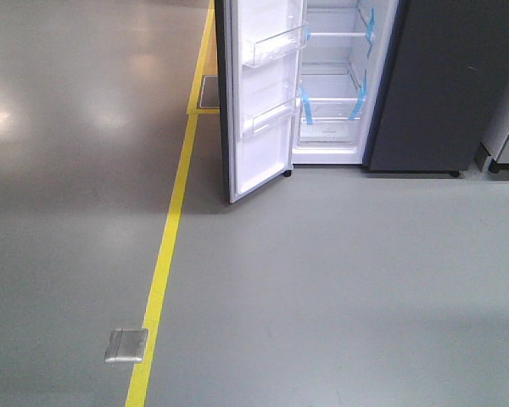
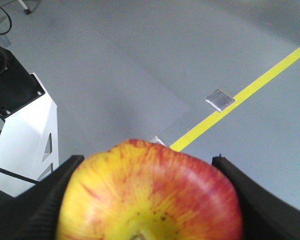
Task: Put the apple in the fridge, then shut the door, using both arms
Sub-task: 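Approach the open refrigerator door bins with the base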
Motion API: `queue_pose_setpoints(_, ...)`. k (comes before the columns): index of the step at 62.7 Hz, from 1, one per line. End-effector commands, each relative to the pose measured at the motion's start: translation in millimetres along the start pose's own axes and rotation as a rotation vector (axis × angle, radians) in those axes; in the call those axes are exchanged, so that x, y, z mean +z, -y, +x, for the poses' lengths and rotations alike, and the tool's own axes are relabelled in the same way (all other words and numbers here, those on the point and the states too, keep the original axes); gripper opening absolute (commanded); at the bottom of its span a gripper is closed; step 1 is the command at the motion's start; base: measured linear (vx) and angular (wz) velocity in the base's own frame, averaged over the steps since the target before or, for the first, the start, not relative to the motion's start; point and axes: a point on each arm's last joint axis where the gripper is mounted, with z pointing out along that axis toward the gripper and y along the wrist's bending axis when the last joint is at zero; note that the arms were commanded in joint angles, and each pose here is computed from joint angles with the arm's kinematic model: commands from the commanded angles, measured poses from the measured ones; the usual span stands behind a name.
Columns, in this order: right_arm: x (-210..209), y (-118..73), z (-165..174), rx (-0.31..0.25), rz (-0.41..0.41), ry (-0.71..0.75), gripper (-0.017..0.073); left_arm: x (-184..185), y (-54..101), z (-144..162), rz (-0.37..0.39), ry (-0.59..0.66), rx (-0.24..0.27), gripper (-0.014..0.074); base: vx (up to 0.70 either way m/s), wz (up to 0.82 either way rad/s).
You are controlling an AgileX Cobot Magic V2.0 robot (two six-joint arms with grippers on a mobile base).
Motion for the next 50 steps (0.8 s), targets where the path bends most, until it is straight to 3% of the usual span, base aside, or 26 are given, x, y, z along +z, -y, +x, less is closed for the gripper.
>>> queue_pose_setpoints(1,-4.5,-2.1,-12.1,0.012,-0.007,0.081,0.032,-0.8,0.7,1.5,0.009,0.065,-0.011,-0.0006,0.32,0.0)
queue_pose_setpoints(50,-4.5,-2.1,-12.1,0.012,-0.007,0.081,0.032,-0.8,0.7,1.5,0.009,0.065,-0.011,-0.0006,0.3,-0.01)
